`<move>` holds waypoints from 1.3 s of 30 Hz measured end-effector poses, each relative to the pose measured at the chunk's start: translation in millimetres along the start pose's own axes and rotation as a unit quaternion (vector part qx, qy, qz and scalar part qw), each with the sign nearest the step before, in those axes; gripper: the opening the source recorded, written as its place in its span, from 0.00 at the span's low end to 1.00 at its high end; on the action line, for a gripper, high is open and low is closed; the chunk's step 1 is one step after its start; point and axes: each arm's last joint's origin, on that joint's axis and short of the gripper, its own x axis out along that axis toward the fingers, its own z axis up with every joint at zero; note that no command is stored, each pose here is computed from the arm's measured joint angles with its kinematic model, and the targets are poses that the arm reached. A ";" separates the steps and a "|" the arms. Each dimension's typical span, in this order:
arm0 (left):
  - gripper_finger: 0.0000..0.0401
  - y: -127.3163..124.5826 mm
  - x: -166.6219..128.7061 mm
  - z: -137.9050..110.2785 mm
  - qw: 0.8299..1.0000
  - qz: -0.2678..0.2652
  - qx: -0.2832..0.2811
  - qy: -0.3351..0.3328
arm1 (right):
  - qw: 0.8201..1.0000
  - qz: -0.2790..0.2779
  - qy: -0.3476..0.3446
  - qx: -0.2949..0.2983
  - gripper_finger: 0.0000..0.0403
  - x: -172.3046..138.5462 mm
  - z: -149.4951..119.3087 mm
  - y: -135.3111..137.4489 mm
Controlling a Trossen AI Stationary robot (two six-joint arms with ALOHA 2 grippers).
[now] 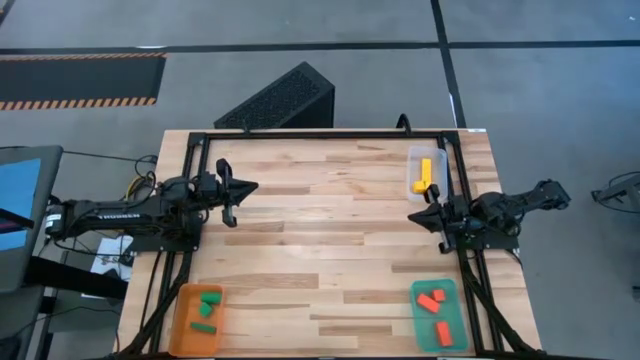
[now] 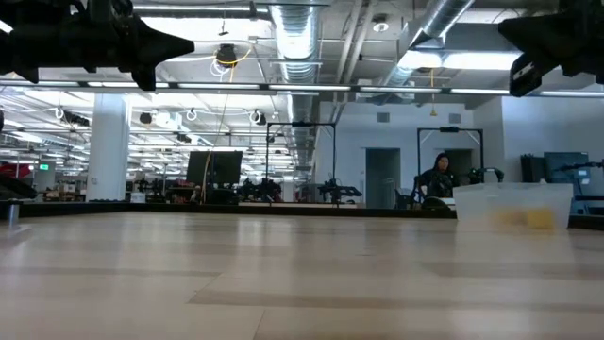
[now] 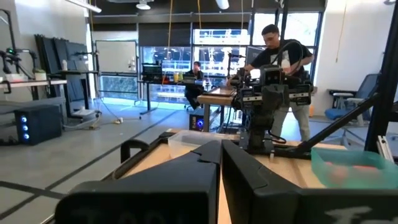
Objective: Sort & place blocks by color
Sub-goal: Return to Home Position
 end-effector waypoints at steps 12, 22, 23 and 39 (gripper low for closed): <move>0.00 3.8 0.0 3.0 1.000 0.019 0.012 -0.014 | 0.998 -0.017 0.035 -0.045 0.00 1.9 -5.4 -19.9; 0.00 -1.9 -22.2 -31.5 0.998 -0.007 -0.053 0.018 | 0.994 0.031 0.109 -0.007 0.00 -0.2 -18.6 -20.3; 0.00 -1.9 -23.9 -32.1 0.998 0.003 -0.059 0.026 | 0.993 0.033 0.110 -0.006 0.01 -0.2 -18.7 -19.7; 0.00 -8.1 -42.2 -40.5 0.992 -0.083 -0.039 0.081 | 0.993 0.002 0.117 -0.007 0.06 -0.4 -20.9 -20.5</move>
